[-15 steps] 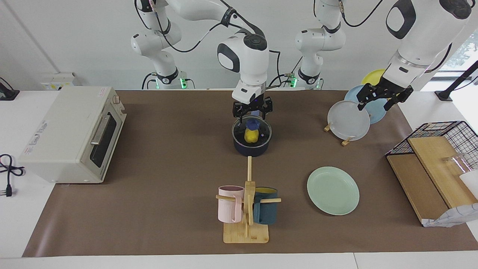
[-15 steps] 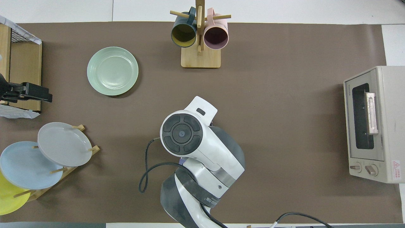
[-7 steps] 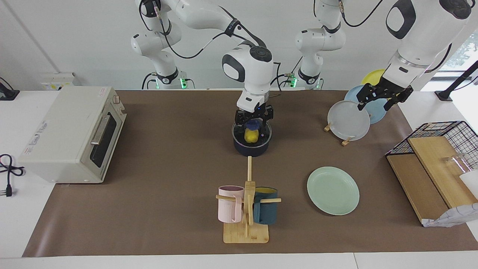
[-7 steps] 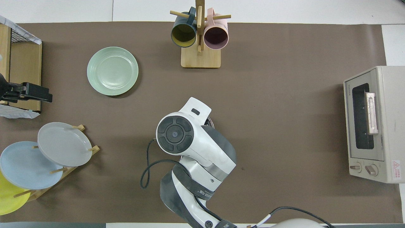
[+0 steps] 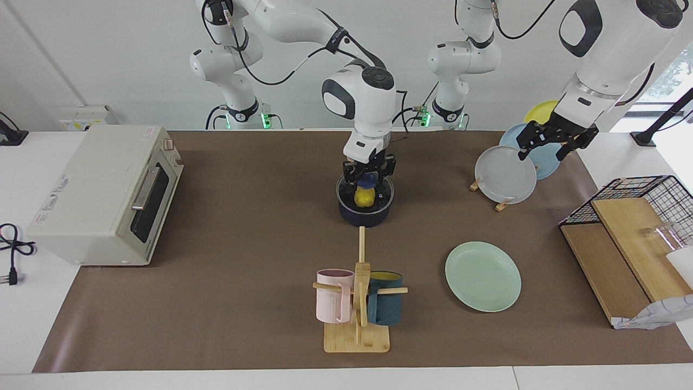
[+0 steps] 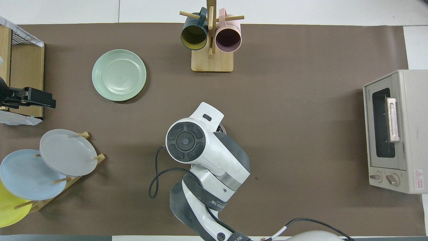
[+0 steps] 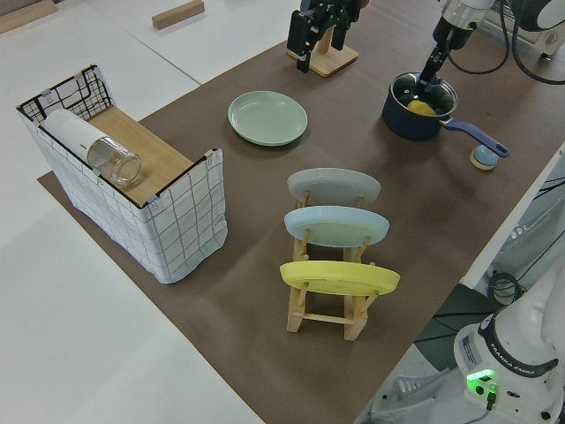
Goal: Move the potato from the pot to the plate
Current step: 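Grasp the blue lid knob with the right gripper and lift, then set the lid down with the right gripper while the left gripper approaches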
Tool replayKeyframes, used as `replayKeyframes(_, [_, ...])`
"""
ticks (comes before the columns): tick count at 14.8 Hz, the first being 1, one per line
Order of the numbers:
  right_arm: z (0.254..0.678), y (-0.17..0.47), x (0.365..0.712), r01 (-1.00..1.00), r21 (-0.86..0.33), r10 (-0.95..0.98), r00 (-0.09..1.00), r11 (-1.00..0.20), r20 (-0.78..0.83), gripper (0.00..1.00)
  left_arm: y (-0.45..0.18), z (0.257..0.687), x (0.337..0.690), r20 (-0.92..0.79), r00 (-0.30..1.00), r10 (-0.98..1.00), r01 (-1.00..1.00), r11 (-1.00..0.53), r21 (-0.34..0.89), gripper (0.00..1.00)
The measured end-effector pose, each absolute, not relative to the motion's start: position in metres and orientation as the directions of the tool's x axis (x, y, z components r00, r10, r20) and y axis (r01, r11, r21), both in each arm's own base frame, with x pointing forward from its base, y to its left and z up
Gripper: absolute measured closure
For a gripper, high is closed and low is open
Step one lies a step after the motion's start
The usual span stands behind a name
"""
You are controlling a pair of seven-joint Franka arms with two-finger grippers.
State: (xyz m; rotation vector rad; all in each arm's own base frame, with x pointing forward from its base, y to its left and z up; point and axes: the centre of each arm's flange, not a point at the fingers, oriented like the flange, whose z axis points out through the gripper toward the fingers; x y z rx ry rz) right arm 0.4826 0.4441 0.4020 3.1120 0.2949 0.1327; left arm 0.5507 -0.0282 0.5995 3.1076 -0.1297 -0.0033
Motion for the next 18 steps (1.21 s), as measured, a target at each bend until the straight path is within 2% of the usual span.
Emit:
replayKeyframes(2, [0.403,0.444,0.484,0.186,0.019,0.187,0.979,-0.982,0.087,0.35,-0.029,0.6,0.551,-0.001,0.996,-0.084,-0.084,-0.996,0.031,0.0])
replayKeyframes(5, [0.404,0.442,0.486,0.182,0.018,0.183,0.979,-0.983,0.093,0.4,-0.029,0.599,0.551,-0.002,0.996,-0.085,-0.085,-0.996,0.031,0.0])
replayKeyframes(13, [0.42,0.438,0.495,0.166,0.018,0.167,0.981,-0.986,0.097,0.41,-0.031,0.598,0.55,-0.003,0.996,-0.089,-0.089,-0.996,0.031,0.0])
replayKeyframes(18, [0.466,0.371,0.549,0.187,0.039,0.19,0.977,-0.982,0.1,0.41,-0.036,0.596,0.549,-0.008,0.995,-0.098,-0.098,-0.995,0.031,0.0])
